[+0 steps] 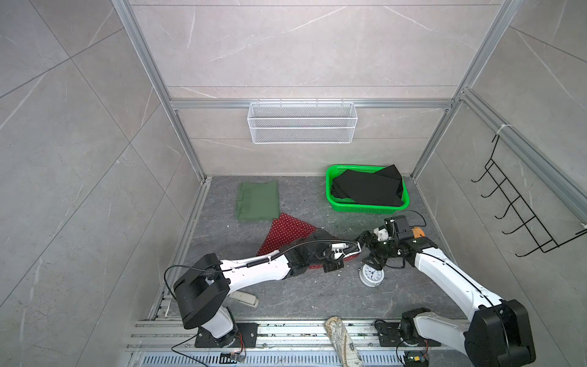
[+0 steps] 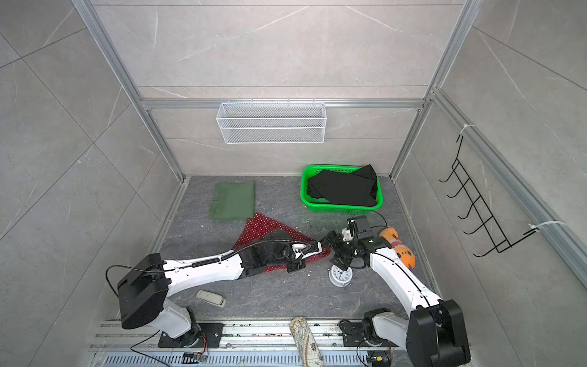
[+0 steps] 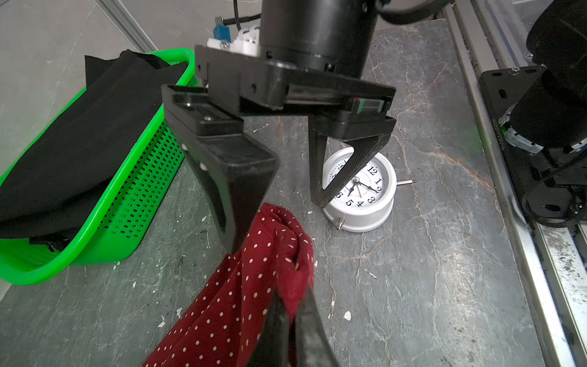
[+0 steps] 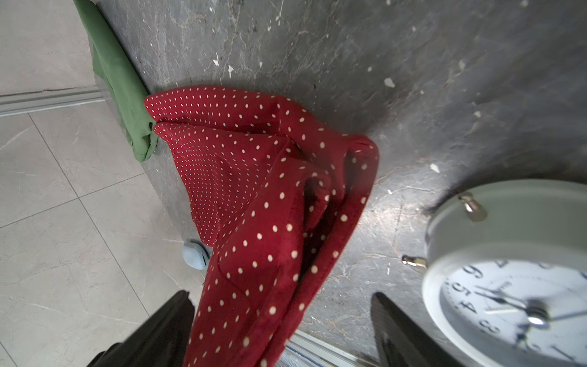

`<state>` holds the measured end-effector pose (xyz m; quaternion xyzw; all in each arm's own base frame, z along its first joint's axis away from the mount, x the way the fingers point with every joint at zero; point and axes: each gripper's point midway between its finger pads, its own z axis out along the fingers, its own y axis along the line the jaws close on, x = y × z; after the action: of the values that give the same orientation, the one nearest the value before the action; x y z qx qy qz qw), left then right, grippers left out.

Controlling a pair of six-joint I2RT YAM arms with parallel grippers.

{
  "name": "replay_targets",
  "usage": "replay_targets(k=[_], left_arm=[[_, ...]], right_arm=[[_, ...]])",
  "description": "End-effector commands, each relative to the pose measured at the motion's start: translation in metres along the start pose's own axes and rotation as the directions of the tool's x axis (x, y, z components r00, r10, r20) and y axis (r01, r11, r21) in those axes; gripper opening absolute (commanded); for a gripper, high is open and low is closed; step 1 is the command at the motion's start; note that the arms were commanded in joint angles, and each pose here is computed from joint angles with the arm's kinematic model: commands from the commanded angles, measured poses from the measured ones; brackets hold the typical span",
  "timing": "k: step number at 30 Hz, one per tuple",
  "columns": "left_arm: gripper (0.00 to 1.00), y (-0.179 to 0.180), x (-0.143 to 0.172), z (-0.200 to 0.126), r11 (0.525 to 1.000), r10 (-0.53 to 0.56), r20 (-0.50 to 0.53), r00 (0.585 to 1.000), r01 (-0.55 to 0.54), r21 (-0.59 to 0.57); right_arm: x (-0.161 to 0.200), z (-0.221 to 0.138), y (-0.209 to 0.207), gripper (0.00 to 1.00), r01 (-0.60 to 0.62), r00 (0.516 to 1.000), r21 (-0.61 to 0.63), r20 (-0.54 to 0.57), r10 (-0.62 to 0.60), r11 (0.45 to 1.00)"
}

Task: Fold and stack skirts
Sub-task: Fold the skirt at the center of the table.

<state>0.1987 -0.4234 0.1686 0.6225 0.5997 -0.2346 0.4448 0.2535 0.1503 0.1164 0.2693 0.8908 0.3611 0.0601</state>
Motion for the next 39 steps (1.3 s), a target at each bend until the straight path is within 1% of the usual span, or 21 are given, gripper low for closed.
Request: replay_targets(k=[1,7,12,14,18,27,29,32,34,36,38,39], left_arm=[[0.00,0.004,-0.032,-0.015,0.999,0.034,0.108,0.994,-0.033,-0.012],[0.00,0.002,-0.033,-0.014,0.999,0.034,0.119,0.992,-0.034,0.003],[0.00,0.001,-0.032,-0.012,1.000,0.026,0.115,0.993,-0.027,0.007],[0.00,0.001,-0.032,-0.013,1.000,0.023,0.116,0.993,-0.024,0.007],[0.00,0.001,-0.031,-0.014,1.000,0.020,0.115,0.993,-0.020,0.005],[0.00,-0.001,-0.030,-0.011,1.000,0.000,0.117,0.993,-0.003,0.019],[0.00,-0.002,-0.031,-0.011,1.000,-0.007,0.124,0.992,0.004,0.027],[0.00,-0.003,-0.032,-0.011,0.999,-0.023,0.134,0.991,0.019,0.030],[0.16,-0.001,-0.034,-0.014,0.999,-0.043,0.146,0.988,0.040,0.025],[0.31,0.005,-0.038,-0.018,0.997,-0.082,0.171,0.982,0.081,0.012],[0.39,0.012,-0.042,-0.026,0.993,-0.120,0.202,0.972,0.121,0.010],[0.41,0.016,-0.043,-0.030,0.991,-0.135,0.216,0.967,0.137,0.005]], right_arm=[[0.003,0.011,-0.001,0.89,-0.024,0.999,-0.013,-0.030,0.023,1.000],[0.002,0.026,-0.001,0.87,-0.034,0.999,-0.024,-0.037,0.033,0.999],[-0.003,0.036,-0.005,0.80,-0.037,0.999,-0.009,-0.027,0.036,0.999],[-0.006,0.037,-0.007,0.75,-0.034,0.999,0.000,-0.013,0.034,0.999],[-0.011,0.037,-0.013,0.63,-0.014,1.000,0.032,0.016,0.014,0.999],[-0.017,0.041,-0.013,0.20,0.025,0.999,0.049,0.024,-0.026,0.998],[-0.018,0.041,-0.013,0.13,0.036,0.999,0.055,0.027,-0.038,0.998],[-0.022,0.039,-0.013,0.07,0.060,0.997,0.076,0.038,-0.063,0.995],[-0.024,0.037,-0.016,0.00,0.091,0.994,0.104,0.052,-0.097,0.990],[-0.030,0.033,-0.021,0.00,0.133,0.986,0.149,0.078,-0.146,0.980],[-0.036,0.028,-0.024,0.00,0.175,0.974,0.190,0.112,-0.198,0.966],[-0.041,0.025,-0.026,0.00,0.198,0.965,0.212,0.131,-0.228,0.957]])
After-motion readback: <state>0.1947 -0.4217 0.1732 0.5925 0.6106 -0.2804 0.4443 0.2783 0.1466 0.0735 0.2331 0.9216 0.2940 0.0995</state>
